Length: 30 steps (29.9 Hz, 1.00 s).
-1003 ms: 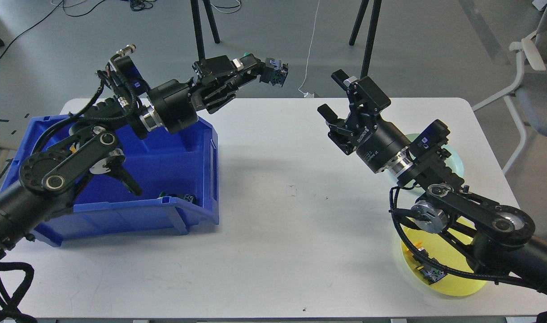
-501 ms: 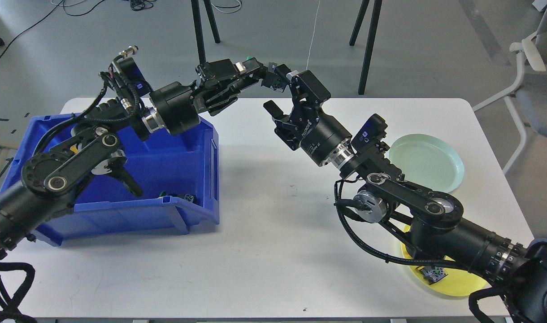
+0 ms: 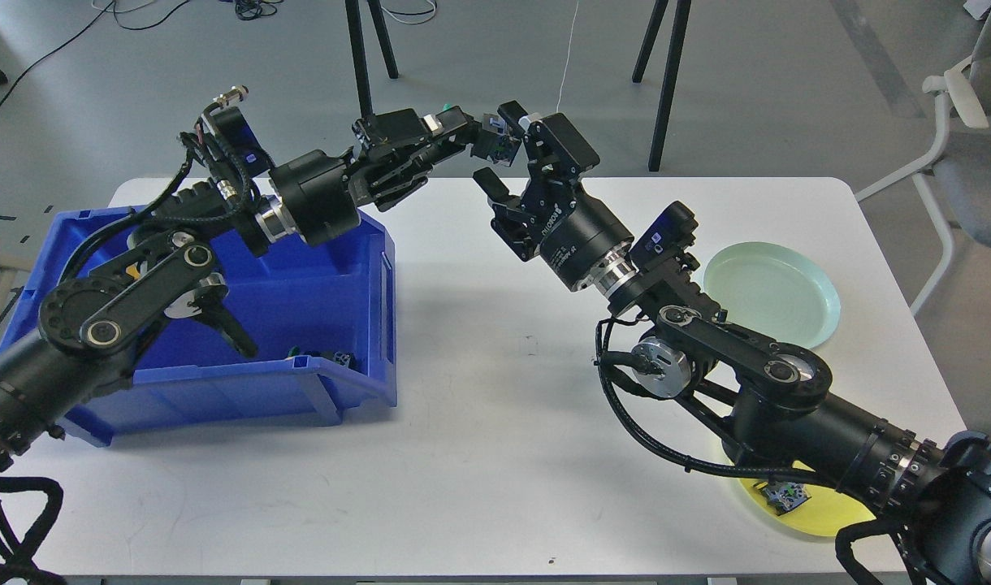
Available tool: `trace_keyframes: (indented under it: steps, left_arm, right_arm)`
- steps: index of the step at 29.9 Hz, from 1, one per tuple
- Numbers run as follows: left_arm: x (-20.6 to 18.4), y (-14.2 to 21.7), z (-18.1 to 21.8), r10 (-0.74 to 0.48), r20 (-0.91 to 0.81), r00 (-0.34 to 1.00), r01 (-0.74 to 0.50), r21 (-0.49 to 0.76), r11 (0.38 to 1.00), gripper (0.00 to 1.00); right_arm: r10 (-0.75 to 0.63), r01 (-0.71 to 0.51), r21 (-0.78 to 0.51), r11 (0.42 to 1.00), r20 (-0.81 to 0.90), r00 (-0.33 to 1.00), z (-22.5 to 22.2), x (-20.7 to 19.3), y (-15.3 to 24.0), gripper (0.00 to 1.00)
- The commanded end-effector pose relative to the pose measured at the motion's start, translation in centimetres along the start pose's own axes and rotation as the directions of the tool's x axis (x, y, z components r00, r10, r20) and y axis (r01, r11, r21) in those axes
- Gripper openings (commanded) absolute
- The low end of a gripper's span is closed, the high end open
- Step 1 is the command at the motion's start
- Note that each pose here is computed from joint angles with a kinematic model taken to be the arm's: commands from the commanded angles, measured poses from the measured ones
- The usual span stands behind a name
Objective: Pass button and place on color plate
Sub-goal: 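Bring the right gripper up to the button held by the left gripper, then grasp the green button with the right gripper and open the left gripper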
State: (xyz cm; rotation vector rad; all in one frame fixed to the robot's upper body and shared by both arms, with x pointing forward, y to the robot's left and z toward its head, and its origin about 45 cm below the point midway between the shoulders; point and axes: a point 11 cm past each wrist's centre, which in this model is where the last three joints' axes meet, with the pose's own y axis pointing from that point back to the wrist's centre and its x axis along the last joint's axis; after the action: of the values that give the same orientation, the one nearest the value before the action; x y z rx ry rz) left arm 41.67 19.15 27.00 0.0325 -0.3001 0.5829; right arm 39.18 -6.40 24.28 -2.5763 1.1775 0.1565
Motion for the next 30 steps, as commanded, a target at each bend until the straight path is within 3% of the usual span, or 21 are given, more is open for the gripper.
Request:
trace_keyframes:
  steps: [1, 5, 9, 11, 25, 30]
  left_arm:
    - [0.35, 0.25, -0.3, 0.012, -0.002, 1.0, -0.012, 0.01, 1.0, 0.16]
    - [0.35, 0.25, -0.3, 0.012, -0.002, 1.0, -0.012, 0.01, 1.0, 0.16]
    - [0.3, 0.21, -0.29, 0.011, -0.003, 1.0, -0.011, 0.009, 1.0, 0.16]
    - [0.35, 0.25, -0.3, 0.012, -0.002, 1.0, -0.012, 0.01, 1.0, 0.16]
    - [0.35, 0.25, -0.3, 0.012, -0.002, 1.0, -0.012, 0.01, 1.0, 0.17]
    - [0.43, 0.26, -0.23, 0.015, -0.003, 1.0, -0.015, 0.007, 1.0, 0.28]
  right_arm:
    - [-0.005, 0.005, 0.0, 1.0, 0.009, 1.0, 0.17, -0.41, -0.1, 0.78]
    - [-0.009, 0.009, -0.003, 1.0, 0.01, 1.0, 0.31, -0.54, -0.03, 0.38]
    - [-0.022, 0.022, -0.009, 1.0, 0.01, 1.0, 0.44, -0.83, 0.03, 0.15]
    - [-0.021, 0.021, -0.01, 1.0, 0.01, 1.0, 0.49, -0.82, 0.07, 0.08]
    - [-0.023, 0.023, -0.008, 1.0, 0.009, 1.0, 0.39, -0.84, -0.02, 0.0]
    - [-0.03, 0.03, -0.008, 1.0, 0.009, 1.0, 0.37, -1.06, -0.04, 0.0]
